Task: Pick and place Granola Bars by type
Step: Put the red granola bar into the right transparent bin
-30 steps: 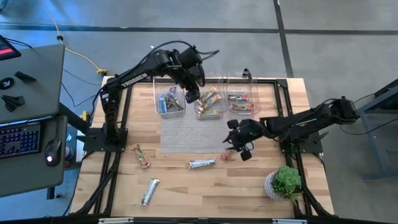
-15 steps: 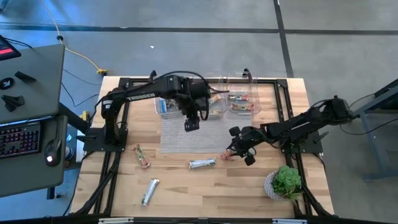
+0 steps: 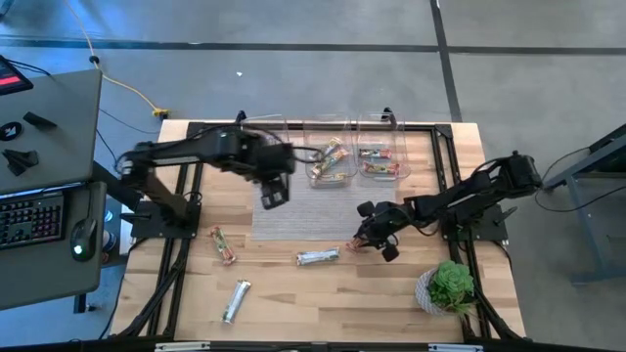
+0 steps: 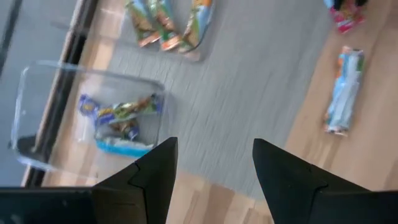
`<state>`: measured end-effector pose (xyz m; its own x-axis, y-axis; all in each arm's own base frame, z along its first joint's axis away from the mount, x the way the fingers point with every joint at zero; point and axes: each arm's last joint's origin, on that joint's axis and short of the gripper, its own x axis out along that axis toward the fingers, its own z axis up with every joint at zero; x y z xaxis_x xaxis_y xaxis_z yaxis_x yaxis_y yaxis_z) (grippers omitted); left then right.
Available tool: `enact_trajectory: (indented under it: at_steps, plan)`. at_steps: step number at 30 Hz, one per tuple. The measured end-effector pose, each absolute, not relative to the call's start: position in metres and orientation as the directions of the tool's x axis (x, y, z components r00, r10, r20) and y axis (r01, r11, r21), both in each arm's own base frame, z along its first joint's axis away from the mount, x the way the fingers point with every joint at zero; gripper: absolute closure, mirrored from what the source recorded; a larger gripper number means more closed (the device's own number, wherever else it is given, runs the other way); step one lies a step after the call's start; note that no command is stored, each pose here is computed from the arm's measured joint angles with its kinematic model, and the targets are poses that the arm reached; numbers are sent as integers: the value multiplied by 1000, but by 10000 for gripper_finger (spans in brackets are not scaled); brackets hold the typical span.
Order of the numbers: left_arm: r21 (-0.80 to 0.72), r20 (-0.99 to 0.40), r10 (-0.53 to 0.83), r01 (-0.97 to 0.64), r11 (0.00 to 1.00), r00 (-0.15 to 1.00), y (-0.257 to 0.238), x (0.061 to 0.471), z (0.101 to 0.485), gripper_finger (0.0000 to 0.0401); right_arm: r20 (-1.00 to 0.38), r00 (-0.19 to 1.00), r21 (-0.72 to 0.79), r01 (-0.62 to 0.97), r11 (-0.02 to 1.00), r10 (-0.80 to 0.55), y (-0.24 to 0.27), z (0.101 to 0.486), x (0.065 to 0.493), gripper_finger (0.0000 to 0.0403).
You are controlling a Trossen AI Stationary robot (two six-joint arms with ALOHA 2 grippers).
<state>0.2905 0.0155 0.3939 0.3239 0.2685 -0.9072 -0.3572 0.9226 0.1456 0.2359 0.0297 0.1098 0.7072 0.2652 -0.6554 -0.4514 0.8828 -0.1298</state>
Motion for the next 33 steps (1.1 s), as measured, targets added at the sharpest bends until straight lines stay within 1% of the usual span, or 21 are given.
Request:
enact_trajectory:
  at_steps: [4, 6, 10, 13, 17, 27, 30, 33]
  plan:
    - [133, -892, 283, -396, 909, 352, 14, 258, 375, 199, -682, 683, -141, -473, 870, 261, 29, 107, 234, 265]
    - [85, -867, 264, -397, 914, 423, 14, 248, 362, 199, -689, 677, -143, -479, 866, 260, 29, 107, 233, 265]
    - [-56, -795, 170, -349, 935, 583, 11, 239, 336, 199, -697, 675, -175, -486, 856, 241, 28, 106, 233, 265]
    - [-109, -764, 122, -312, 944, 633, 9, 238, 320, 199, -705, 681, -224, -478, 849, 198, 27, 106, 233, 265]
    - [-108, -768, 121, -312, 944, 630, 9, 239, 306, 199, -715, 691, -278, -417, 865, 103, 24, 105, 232, 265]
    - [-98, -774, 127, -316, 944, 621, 9, 242, 302, 199, -714, 693, -264, -397, 879, 99, 21, 105, 233, 269]
    - [-98, -774, 127, -316, 944, 620, 9, 242, 302, 199, -702, 706, -266, -380, 886, 92, 21, 106, 234, 284]
    - [-98, -774, 127, -316, 944, 620, 9, 242, 302, 199, -671, 736, -241, -336, 910, 94, 21, 109, 237, 310]
